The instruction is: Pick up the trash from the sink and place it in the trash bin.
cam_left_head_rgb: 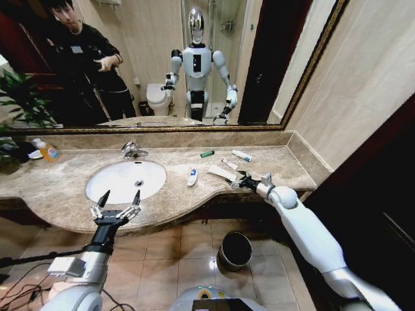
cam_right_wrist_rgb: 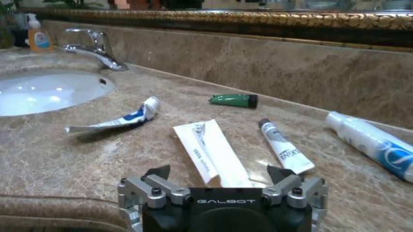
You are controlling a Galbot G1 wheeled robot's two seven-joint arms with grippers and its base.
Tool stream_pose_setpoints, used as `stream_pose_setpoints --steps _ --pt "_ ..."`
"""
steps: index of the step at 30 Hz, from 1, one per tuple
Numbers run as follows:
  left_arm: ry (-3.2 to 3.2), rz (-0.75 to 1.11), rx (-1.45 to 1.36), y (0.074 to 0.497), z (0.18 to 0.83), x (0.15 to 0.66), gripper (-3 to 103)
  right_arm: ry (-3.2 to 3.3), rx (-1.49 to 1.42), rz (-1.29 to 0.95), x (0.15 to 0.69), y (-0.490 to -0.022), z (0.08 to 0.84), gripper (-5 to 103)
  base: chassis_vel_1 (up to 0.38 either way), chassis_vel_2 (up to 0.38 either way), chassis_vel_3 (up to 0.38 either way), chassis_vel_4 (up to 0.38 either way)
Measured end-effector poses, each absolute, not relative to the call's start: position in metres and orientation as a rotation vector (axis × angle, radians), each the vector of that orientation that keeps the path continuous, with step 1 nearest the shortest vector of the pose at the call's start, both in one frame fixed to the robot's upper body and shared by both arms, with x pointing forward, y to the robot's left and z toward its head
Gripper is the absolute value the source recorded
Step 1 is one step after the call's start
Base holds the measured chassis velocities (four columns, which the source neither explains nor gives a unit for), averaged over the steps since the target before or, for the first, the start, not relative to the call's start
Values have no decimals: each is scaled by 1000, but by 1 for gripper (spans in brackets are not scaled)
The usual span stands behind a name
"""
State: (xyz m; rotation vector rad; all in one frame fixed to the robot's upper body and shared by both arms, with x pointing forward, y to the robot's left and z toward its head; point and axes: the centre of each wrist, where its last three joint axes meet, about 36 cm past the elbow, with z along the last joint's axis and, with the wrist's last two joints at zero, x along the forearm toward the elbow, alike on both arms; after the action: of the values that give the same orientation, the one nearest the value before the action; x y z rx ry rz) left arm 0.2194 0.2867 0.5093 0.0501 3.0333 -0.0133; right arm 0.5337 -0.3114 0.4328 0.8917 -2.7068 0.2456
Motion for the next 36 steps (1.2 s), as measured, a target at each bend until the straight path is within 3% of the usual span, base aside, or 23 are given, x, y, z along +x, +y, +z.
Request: stream_pose_setpoints --steps 8,12,14,15,18,21,23,24,25,27,36 --pt "3033 -13 50 287 509 219 100 -2704 865 237 537 -302 425 79 0 0 0 0" --pt "3033 -13 50 287 509 219 100 -2711 839 246 541 -301 425 57 0 0 0 0" --pt "3033 -13 50 287 509 219 100 -2712 836 247 541 -300 425 57 0 0 0 0" --pt "3033 -13 50 287 509 219 100 -2715 832 249 541 -300 425 46 0 0 0 0" --pt "3033 -13 50 287 509 219 100 -2718 830 251 541 -300 426 41 0 0 0 0" --pt "3033 -13 50 287 509 219 100 -2721 833 253 540 -298 427 25 0 0 0 0" --pt "3033 -13 50 287 509 219 100 -2721 833 253 540 -298 427 25 0 0 0 0" --pt "3033 -13 50 287 509 219 100 -2722 833 254 539 -297 426 14 0 0 0 0" --pt "3033 -13 50 287 509 219 100 -2722 834 255 538 -297 426 14 0 0 0 0" --pt "3033 -13 50 287 509 219 100 -2724 836 254 537 -297 425 3 0 0 0 0" --pt "3033 -13 50 287 509 219 100 -2791 818 208 521 -300 440 0 0 0 0 0"
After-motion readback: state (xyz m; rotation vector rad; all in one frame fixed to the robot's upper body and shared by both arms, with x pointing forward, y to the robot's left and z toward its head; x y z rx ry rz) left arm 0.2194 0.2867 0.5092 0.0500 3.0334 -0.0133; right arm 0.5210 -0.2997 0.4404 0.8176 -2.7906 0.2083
